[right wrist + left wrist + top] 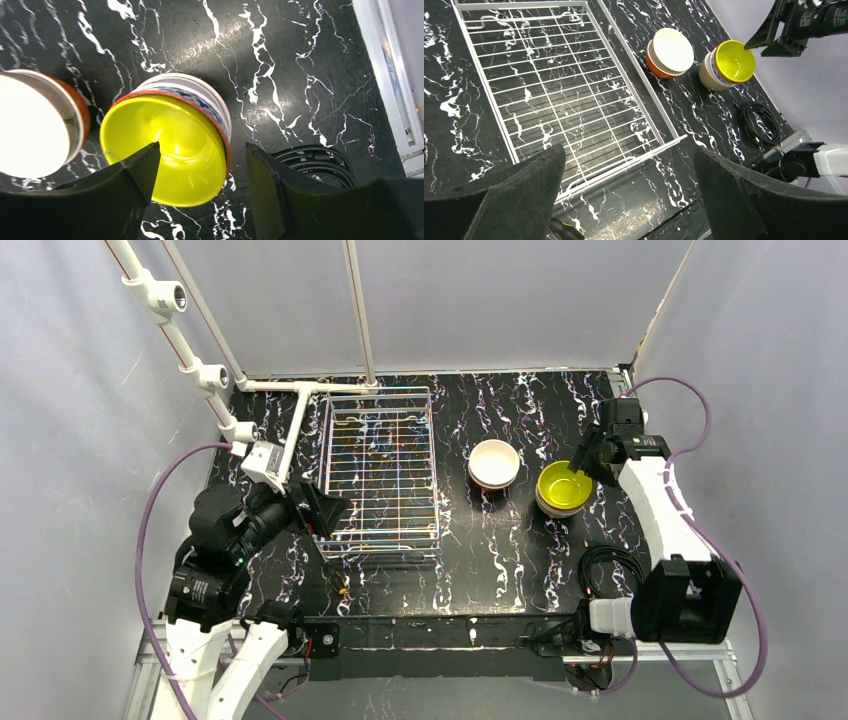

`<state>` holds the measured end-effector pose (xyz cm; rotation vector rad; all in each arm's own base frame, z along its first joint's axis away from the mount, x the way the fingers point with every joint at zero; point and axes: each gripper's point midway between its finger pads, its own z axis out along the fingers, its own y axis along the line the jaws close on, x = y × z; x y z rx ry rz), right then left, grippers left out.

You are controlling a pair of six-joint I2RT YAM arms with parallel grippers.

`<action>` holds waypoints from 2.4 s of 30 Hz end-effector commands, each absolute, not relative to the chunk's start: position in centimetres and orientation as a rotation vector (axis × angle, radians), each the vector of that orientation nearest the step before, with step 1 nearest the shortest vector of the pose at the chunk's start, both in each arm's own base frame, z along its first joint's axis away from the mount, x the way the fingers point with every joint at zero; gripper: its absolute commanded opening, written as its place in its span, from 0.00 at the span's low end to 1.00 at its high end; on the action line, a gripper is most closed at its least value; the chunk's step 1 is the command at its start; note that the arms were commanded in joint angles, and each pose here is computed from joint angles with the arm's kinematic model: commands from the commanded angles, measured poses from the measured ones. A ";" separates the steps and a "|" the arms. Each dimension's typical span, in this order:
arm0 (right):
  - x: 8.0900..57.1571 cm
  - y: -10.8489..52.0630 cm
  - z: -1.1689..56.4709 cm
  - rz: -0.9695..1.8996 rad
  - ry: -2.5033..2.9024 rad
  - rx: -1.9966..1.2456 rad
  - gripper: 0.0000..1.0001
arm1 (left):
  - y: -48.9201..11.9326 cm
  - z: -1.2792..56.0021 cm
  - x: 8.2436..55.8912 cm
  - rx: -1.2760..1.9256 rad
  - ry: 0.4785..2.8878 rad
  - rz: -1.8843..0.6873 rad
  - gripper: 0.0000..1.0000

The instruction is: Load the bowls into the dish rack

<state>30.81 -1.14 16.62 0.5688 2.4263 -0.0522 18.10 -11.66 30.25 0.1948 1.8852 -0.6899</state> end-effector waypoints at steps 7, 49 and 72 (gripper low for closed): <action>32.1 -1.0 13.3 -0.055 2.499 0.538 0.39 | -10.8 30.3 18.5 0.133 1.923 -0.633 0.98; 31.9 9.7 14.7 0.377 2.472 0.124 0.66 | -13.6 28.4 17.3 0.107 2.012 -0.862 0.98; 32.5 11.3 16.9 0.487 2.507 0.141 0.15 | -13.5 27.8 17.0 0.090 2.029 -0.871 0.98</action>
